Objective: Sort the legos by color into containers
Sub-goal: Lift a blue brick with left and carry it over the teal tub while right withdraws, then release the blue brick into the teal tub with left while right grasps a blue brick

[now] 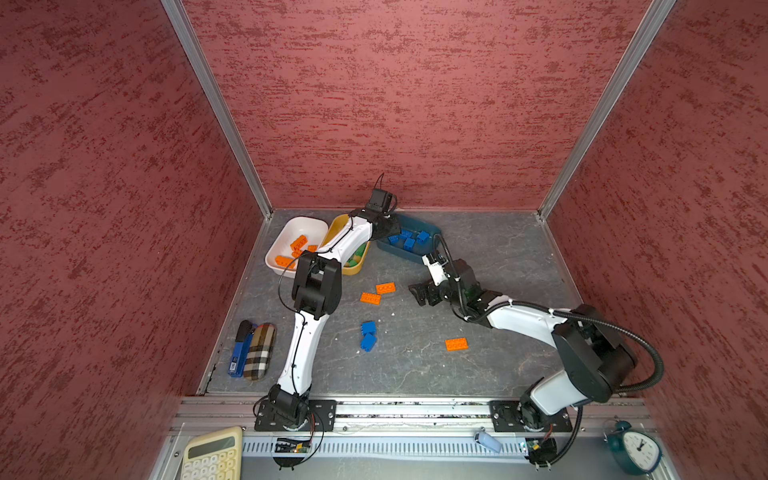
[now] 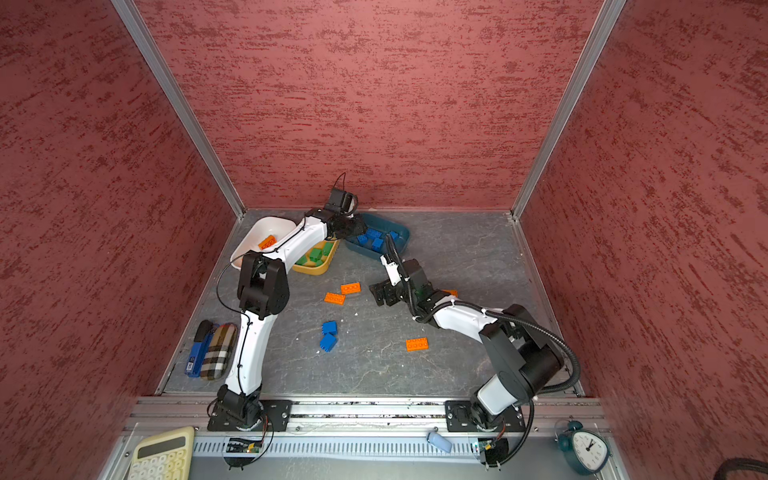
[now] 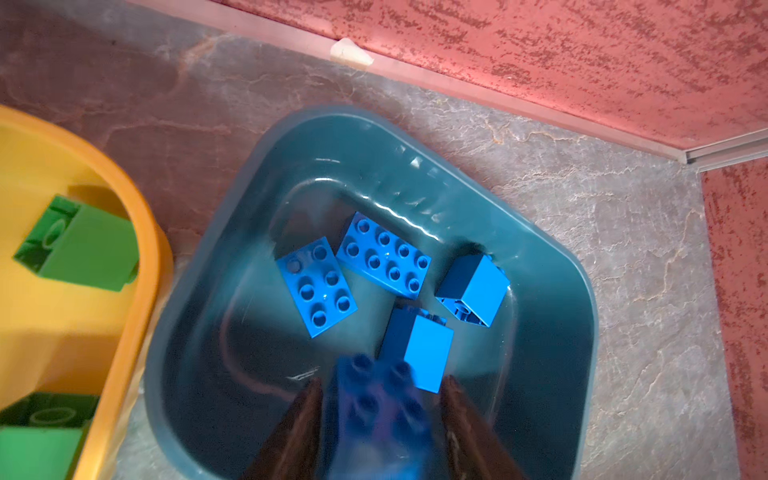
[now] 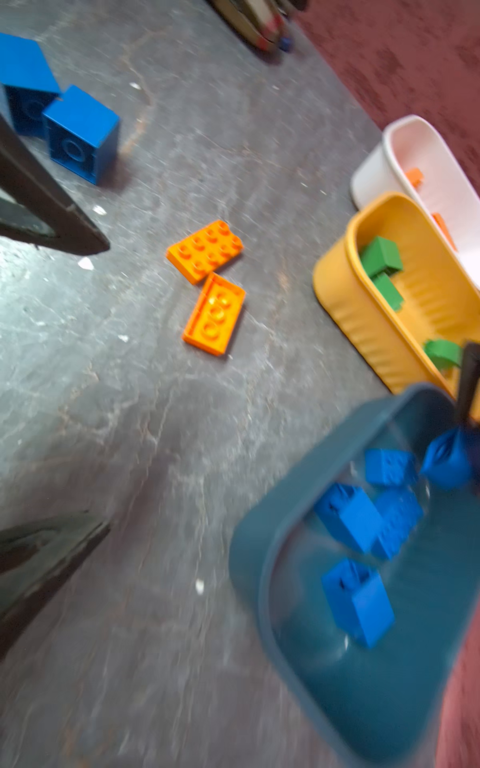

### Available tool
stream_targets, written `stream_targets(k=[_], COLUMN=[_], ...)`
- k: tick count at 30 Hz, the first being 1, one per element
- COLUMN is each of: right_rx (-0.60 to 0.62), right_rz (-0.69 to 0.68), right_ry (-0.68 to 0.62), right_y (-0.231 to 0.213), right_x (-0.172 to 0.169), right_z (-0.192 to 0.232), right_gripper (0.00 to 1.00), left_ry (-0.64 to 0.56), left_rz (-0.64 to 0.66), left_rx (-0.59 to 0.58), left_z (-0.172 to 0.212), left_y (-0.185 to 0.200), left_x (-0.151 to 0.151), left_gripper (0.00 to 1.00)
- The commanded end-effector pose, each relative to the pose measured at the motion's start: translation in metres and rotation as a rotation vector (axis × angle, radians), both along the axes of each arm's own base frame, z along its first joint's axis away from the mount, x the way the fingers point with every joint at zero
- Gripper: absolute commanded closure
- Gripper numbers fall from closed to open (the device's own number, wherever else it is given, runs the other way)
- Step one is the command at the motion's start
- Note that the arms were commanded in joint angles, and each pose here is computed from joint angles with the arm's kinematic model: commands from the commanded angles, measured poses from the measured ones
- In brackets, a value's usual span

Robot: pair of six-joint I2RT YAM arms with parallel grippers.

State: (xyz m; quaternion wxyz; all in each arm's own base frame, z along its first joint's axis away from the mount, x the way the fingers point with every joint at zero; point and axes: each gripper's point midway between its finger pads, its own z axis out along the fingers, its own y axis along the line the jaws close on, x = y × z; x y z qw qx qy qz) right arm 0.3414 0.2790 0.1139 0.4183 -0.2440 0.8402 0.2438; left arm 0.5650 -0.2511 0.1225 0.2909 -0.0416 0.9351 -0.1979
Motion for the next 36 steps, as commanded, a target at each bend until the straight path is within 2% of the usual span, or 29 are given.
stream_targets(k=[1, 8, 12, 16, 19, 27, 33, 36], right_rx=[0.009, -0.010, -0.048, -0.049, -0.066, -0.148, -0.242, -0.250], right_rz=[0.158, 0.451, 0.610, 0.716, 0.784, 0.888, 0.986, 1.019], right_ry=[-0.063, -0.121, -0.159, -0.164, -0.171, -0.200, -0.230, -0.226], right_y=[0.027, 0.072, 0.095, 0.113, 0.121, 0.140, 0.148, 0.154], right_x=[-0.012, -0.051, -0.075, -0.089, -0.098, -0.103, -0.110, -0.113], right_z=[0.008, -0.004, -0.016, -0.024, -0.033, -0.053, -0.071, -0.077], right_gripper=[0.06, 0.12, 0.14, 0.28, 0.32, 0.38, 0.40, 0.41], left_ry=[0.013, -0.038, -0.060, -0.065, -0.072, -0.085, -0.055, -0.042], left_rz=[-0.012, 0.020, 0.053, 0.085, 0.114, 0.253, 0.381, 0.418], left_rx=[0.001, -0.014, -0.037, -0.064, -0.064, 0.007, -0.003, -0.002], left_z=[0.009, 0.042, 0.055, 0.065, 0.071, 0.065, 0.051, 0.045], left_y=[0.002, 0.012, 0.029, 0.048, 0.064, 0.118, 0.158, 0.174], left_x=[-0.003, -0.018, -0.032, -0.052, -0.071, -0.121, -0.152, -0.165], left_gripper=[0.39, 0.18, 0.10, 0.06, 0.01, 0.01, 0.01, 0.00])
